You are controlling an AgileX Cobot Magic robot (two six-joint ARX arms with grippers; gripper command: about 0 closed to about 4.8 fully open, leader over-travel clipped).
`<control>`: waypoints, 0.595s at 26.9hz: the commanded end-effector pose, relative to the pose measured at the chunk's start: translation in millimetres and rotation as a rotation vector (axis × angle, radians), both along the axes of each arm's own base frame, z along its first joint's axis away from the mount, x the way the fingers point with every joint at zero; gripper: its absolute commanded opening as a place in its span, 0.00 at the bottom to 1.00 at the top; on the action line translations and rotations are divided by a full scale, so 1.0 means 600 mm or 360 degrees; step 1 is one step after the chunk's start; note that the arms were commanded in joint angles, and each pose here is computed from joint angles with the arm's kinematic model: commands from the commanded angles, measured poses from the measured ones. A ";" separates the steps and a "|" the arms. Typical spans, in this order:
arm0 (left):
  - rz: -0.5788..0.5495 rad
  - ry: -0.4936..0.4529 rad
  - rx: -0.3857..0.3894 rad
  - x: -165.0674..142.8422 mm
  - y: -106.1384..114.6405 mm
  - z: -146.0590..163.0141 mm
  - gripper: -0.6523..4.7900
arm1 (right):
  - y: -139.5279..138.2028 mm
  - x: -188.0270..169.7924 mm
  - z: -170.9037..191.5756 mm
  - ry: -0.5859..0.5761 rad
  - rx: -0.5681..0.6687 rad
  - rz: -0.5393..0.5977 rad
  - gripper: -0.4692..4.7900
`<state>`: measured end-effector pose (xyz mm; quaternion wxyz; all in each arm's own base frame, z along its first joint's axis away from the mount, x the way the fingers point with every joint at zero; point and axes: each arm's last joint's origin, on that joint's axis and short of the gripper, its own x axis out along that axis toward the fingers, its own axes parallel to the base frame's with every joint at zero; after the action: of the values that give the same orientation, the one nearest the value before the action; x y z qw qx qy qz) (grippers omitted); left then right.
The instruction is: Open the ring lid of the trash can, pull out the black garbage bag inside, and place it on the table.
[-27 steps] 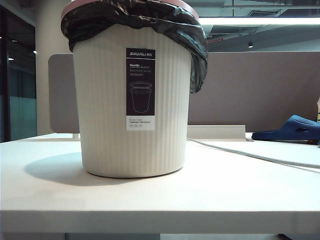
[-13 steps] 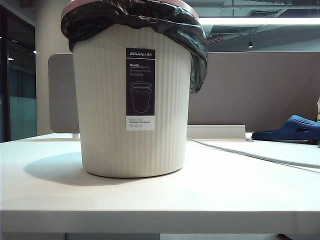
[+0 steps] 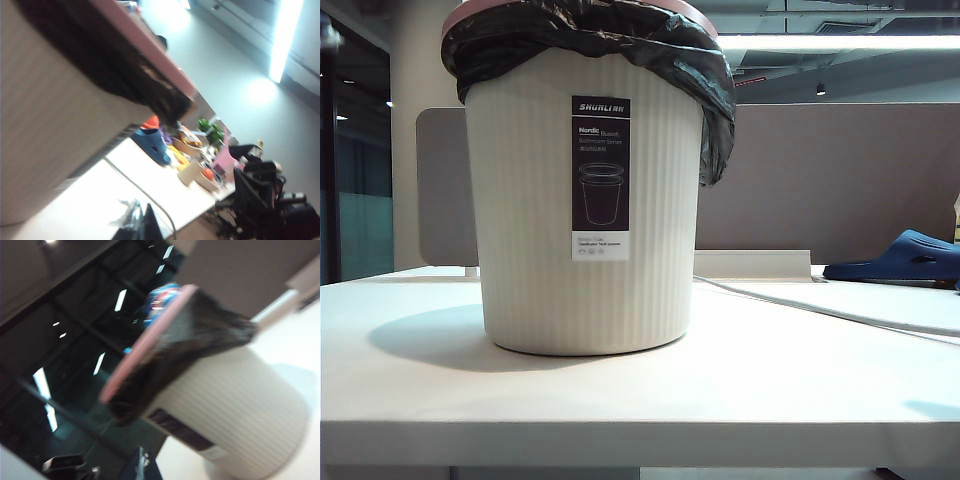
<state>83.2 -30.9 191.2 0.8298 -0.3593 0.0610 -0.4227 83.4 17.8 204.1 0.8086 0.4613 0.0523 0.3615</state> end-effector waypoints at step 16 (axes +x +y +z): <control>-0.0056 -0.0502 0.0207 -0.051 0.004 0.122 0.11 | 0.014 -0.028 0.107 -0.0113 -0.0140 0.0083 0.09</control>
<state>55.1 -28.8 259.3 0.8412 -0.2434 -0.0277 -0.4821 66.4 26.1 262.3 0.8074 0.4312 0.0590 0.3984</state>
